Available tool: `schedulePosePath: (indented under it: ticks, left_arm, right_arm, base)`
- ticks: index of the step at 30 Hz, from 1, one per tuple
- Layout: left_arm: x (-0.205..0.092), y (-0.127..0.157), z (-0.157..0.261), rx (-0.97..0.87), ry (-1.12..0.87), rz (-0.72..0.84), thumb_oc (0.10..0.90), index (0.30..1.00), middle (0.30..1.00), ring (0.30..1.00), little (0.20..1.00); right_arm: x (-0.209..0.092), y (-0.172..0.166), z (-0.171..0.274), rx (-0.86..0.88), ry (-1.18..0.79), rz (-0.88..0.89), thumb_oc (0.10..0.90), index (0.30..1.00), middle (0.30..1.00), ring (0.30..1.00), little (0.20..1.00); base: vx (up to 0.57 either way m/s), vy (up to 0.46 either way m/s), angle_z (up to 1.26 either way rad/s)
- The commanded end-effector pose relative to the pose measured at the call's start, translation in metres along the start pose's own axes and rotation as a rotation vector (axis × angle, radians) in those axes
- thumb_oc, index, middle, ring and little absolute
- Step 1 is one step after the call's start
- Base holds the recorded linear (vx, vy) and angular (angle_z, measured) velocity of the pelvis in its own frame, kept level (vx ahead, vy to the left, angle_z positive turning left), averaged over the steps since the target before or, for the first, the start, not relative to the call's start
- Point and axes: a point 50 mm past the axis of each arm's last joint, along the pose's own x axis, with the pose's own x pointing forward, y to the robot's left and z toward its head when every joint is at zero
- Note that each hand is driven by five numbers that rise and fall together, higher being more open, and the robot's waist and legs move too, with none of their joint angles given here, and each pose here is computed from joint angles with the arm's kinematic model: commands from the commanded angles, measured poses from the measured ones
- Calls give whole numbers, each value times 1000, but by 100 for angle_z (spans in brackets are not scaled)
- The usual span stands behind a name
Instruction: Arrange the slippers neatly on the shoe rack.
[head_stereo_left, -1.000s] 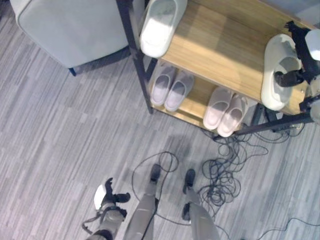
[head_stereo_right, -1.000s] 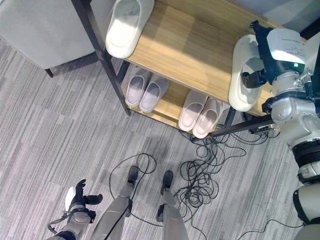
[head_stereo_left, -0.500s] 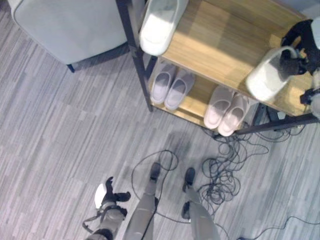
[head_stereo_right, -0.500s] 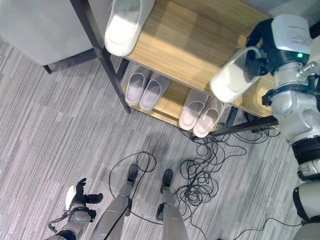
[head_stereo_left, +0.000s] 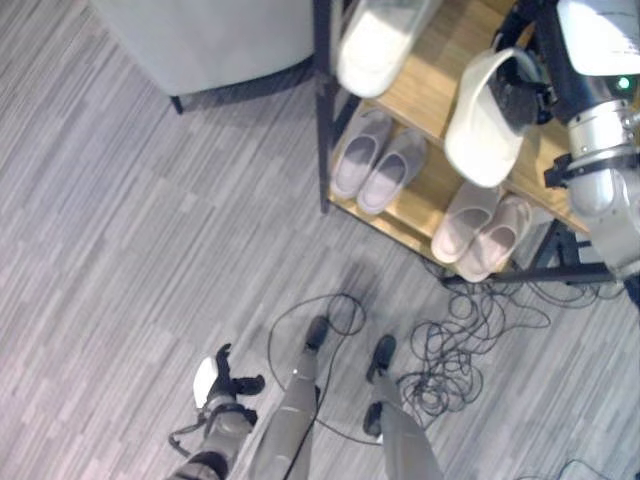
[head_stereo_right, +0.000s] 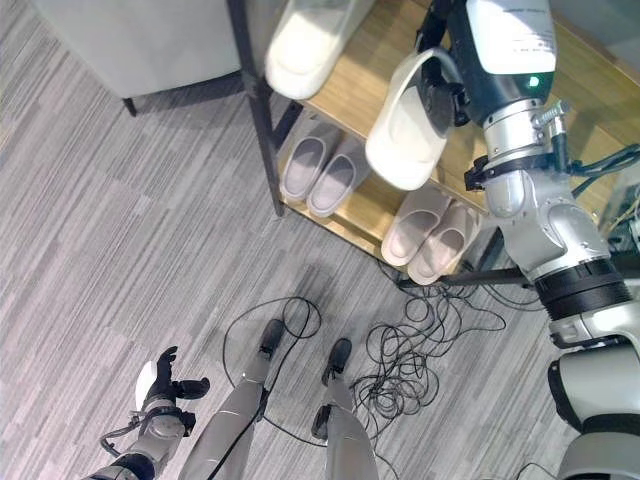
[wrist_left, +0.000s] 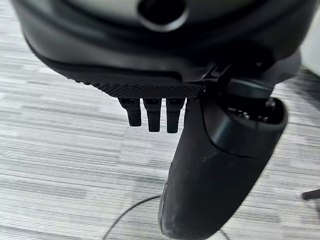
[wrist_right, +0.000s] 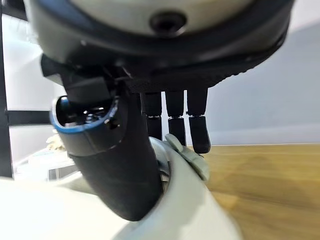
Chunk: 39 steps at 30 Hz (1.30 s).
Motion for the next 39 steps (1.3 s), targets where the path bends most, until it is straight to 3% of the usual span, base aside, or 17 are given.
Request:
schedulePosePath:
  ticks: [1, 7, 9, 21, 22, 23, 24, 34, 39]
  left_arm:
    - [5, 22, -9, 80, -14, 88, 800, 900, 900, 900, 900]
    - [3, 22, -17, 90, 19, 99, 800, 900, 900, 900, 900]
    - [3, 22, -19, 96, 30, 109, 800, 900, 900, 900, 900]
    - [3, 16, -9, 88, -10, 96, 800, 900, 900, 900, 900]
    - [3, 16, -7, 85, -19, 98, 800, 900, 900, 900, 900]
    - [3, 16, -7, 85, -19, 98, 800, 900, 900, 900, 900]
    - [3, 15, -6, 84, -23, 100, 800, 900, 900, 900, 900]
    - [1, 14, -13, 89, 9, 92, 800, 900, 900, 900, 900]
    - [1, 14, -14, 75, 20, 77, 800, 900, 900, 900, 900]
  right_arm:
    - [49, -92, -2, -117, 1, -378, 400, 300, 300, 300, 300]
    - [57, -104, -12, -151, 46, -407, 400, 300, 300, 300, 300]
    - [60, -109, -12, -61, 73, -450, 400, 300, 300, 300, 300]
    - [58, -101, -23, -63, 114, -404, 400, 300, 300, 300, 300]
    - [59, -103, -23, -96, 103, -409, 522, 484, 484, 484, 484]
    - [59, -103, -23, -96, 102, -409, 780, 869, 869, 869, 869]
    - [59, -104, -23, -85, 105, -416, 800, 900, 900, 900, 900]
    - [57, -92, -12, 177, 102, -399, 800, 900, 900, 900, 900]
    - [54, -82, -12, 191, 98, -337, 800, 900, 900, 900, 900]
  base:
    - [2, 62, 9]
    - [7, 46, 11]
    - [23, 56, 3]
    - [14, 23, 4]
    - [0, 0, 0]
    - [0, 0, 0]
    - [0, 0, 0]
    - [0, 0, 0]
    - [0, 0, 0]
